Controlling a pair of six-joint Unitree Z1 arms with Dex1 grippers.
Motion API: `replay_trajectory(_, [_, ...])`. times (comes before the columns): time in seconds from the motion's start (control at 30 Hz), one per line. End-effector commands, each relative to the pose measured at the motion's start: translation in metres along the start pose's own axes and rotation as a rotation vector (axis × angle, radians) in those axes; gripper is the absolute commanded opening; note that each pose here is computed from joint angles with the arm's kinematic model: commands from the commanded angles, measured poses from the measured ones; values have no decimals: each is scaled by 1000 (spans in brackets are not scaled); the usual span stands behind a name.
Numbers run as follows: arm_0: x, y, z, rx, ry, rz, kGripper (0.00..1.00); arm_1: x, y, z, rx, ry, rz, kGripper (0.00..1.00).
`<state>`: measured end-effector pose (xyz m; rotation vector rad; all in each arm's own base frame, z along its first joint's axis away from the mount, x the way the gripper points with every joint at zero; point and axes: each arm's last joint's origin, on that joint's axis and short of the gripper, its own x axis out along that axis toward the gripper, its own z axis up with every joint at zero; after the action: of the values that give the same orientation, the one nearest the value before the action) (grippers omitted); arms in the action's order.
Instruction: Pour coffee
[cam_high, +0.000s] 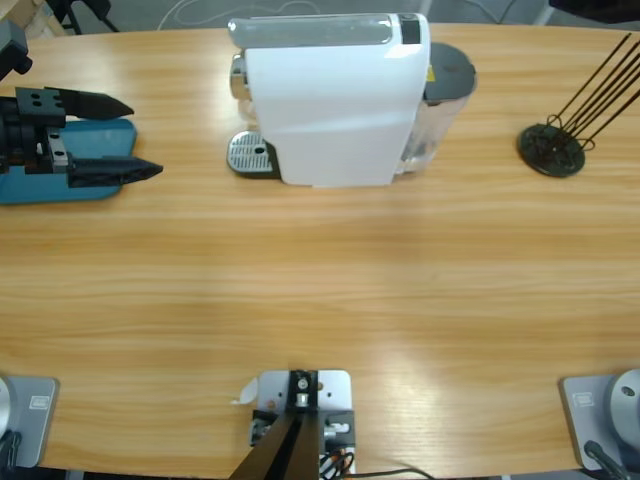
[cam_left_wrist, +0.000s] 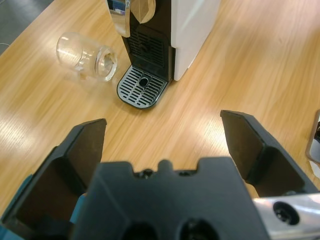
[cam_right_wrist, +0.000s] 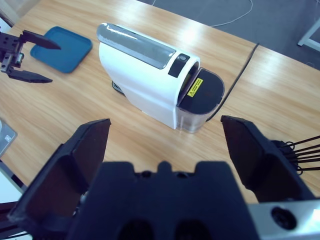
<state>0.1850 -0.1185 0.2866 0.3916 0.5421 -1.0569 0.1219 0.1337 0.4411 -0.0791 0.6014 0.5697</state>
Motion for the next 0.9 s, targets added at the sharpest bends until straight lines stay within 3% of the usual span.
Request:
replay_trajectory(0.03, [5,8,-2,-103,42,62,991,18,1,-16,1,30,-3,1000])
replay_trajectory(0.13, [12,42,24,-262,-2,171,1000,20,1,-19,-2,42,-5,1000])
replay_trajectory(0.27, [25,69,57,-262,-56,201,1000,18,-1,-23,-2,42,-13,1000])
replay_trajectory(0.57, [8,33,22,-243,10,159,1000,21,0,-9,8,17,-28,1000])
replay_trajectory(0.6, [9,31,19,-222,21,152,1000,24,0,-5,6,15,-34,975])
replay_trajectory(0.7, [14,31,14,-210,45,145,1000,27,-1,9,25,-2,-36,605])
replay_trajectory(0.73, [14,31,15,-209,43,144,1000,26,-1,11,29,-6,-36,599])
replay_trajectory(0.8, [13,30,17,-205,35,144,1000,25,-1,11,29,-9,-37,615])
replay_trajectory(0.83, [13,31,17,-205,36,145,1000,25,-2,10,28,-7,-39,670])
replay_trajectory(0.9, [17,32,14,-211,50,143,1000,24,-3,9,28,-10,-46,908])
